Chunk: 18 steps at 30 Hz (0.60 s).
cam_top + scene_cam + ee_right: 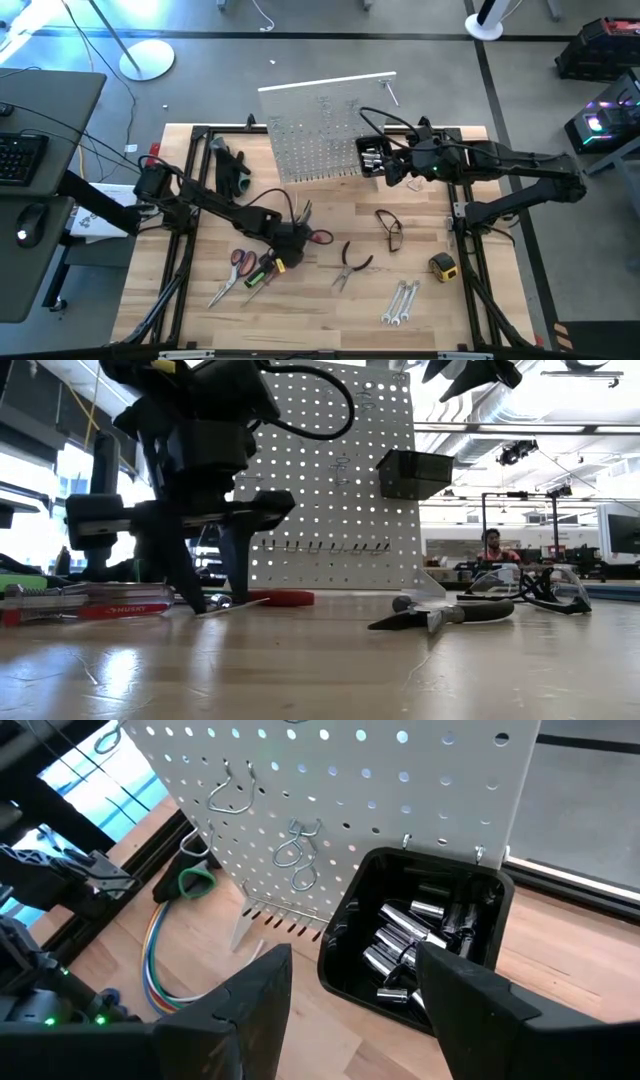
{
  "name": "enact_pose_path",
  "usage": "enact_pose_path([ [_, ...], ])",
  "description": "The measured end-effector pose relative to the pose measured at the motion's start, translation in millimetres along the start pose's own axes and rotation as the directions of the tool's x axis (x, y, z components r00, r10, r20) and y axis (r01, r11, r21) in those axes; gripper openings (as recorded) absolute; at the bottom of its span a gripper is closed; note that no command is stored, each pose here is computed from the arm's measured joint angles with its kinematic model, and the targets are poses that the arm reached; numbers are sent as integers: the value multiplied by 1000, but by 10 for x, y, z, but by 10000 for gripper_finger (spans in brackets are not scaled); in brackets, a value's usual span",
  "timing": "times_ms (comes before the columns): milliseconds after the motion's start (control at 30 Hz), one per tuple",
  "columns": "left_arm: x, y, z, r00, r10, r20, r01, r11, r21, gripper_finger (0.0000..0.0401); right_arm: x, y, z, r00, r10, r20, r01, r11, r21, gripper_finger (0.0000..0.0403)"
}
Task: Hang tools onto peg board
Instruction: Put the socket into the black bin on the peg board
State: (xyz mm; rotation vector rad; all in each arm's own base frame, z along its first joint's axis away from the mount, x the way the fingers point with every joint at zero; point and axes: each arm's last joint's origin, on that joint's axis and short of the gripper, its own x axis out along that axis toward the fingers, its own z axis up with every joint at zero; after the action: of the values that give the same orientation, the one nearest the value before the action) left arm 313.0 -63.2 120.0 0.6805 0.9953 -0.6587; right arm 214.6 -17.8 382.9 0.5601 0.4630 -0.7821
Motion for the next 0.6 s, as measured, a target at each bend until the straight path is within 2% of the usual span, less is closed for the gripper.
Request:
enact_pose_path([
  [100, -55, 8, 18, 1000, 20, 10, -19, 999, -51, 117, 0, 0, 0, 1000, 0, 0, 0, 1000, 0, 208],
  [400, -81, 24, 25, 999, 47, 12, -46, 996, -80, 44, 0, 0, 0, 1000, 0, 0, 0, 1000, 0, 208],
  [500, -121, 34, 33, 998, 59, -7, -59, 992, -108, 37, 0, -1, 0, 1000, -1, 0, 1, 1000, 0, 208],
  [600, -160, 45, 45, 998, 64, -21, -66, 992, -111, 48, 0, -1, -1, 1000, -1, -1, 1, 1000, -3, 208],
])
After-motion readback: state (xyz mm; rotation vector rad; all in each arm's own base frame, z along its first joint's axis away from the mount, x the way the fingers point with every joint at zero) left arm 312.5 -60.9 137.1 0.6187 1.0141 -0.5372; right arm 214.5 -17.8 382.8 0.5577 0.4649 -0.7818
